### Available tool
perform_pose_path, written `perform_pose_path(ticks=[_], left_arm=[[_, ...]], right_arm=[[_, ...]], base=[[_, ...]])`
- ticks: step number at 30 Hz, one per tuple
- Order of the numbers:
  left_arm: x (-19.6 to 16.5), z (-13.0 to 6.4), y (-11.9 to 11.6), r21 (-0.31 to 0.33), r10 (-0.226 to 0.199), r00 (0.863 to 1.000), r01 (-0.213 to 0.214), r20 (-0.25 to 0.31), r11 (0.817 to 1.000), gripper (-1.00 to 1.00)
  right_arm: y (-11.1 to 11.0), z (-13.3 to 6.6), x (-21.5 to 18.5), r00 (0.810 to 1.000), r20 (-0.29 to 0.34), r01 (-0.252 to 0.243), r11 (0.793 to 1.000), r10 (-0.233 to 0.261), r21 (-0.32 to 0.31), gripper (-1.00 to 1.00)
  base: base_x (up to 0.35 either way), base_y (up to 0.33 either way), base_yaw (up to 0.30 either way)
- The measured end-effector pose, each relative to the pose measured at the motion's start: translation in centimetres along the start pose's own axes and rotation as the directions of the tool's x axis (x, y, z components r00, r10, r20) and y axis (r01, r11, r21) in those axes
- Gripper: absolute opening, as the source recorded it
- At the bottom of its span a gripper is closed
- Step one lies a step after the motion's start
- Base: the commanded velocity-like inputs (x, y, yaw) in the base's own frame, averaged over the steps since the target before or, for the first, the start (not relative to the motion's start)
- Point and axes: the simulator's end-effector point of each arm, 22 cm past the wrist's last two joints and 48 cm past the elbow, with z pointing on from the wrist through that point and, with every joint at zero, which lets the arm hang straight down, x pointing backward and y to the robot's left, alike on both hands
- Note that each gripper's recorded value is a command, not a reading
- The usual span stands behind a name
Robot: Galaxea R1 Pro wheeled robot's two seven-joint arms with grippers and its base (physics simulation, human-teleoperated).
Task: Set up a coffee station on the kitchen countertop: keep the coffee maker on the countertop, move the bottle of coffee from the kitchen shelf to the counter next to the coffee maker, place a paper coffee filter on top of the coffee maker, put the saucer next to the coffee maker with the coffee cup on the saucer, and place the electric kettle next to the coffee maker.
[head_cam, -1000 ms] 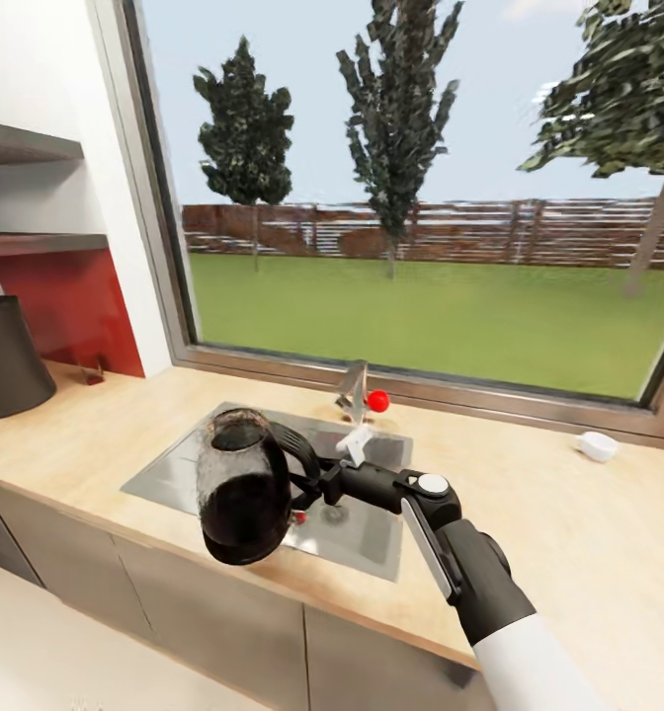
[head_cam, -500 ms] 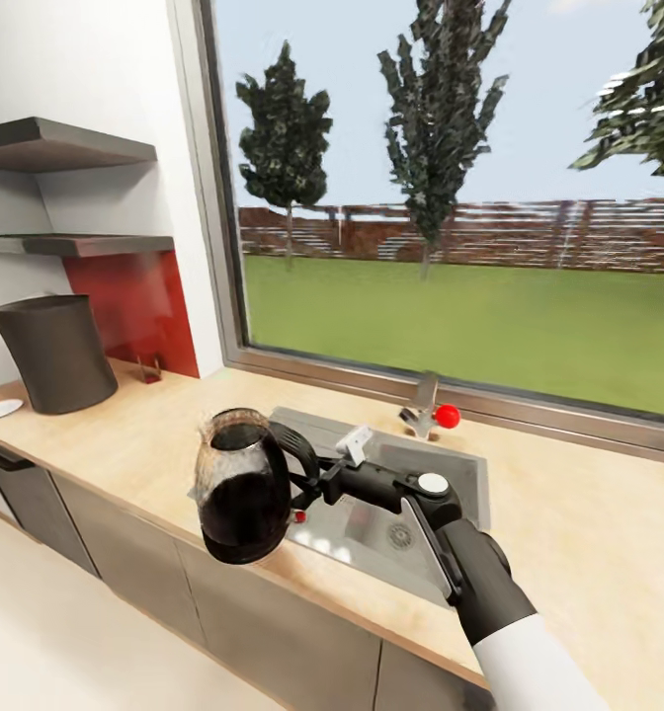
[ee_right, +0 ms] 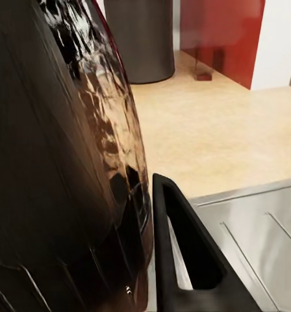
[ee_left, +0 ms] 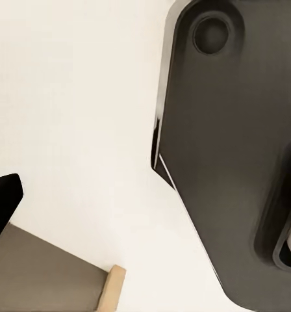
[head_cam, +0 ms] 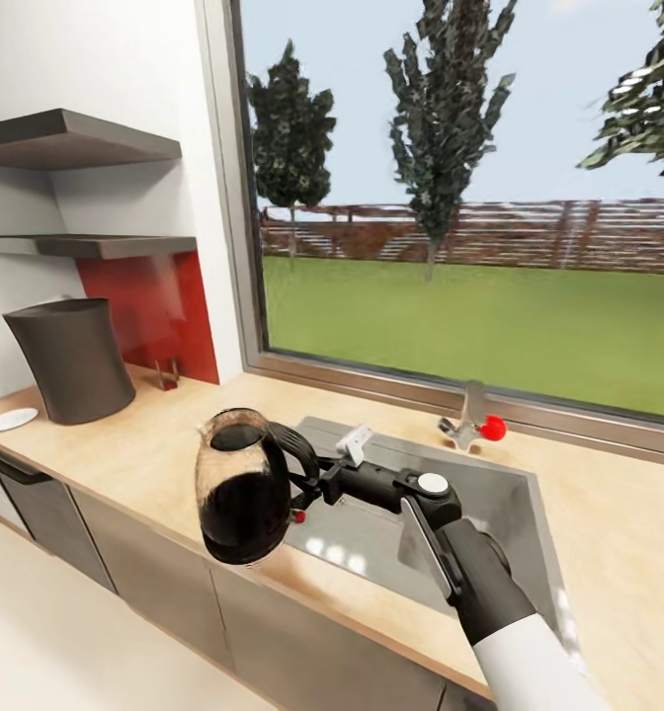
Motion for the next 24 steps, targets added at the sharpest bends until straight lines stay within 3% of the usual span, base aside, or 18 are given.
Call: perform_pose_path(ticks=[24], left_arm=[[-0.03,0.0,0.04,0.0,0.0,1.0,0.0,0.001,1.0,1.0]], right_arm=[[-0.1,0.05,0.36,1.0,-0.006,-0.004,1.0,0.004,0.002,-1.0]], base=[[0.222,0.269,0.0]])
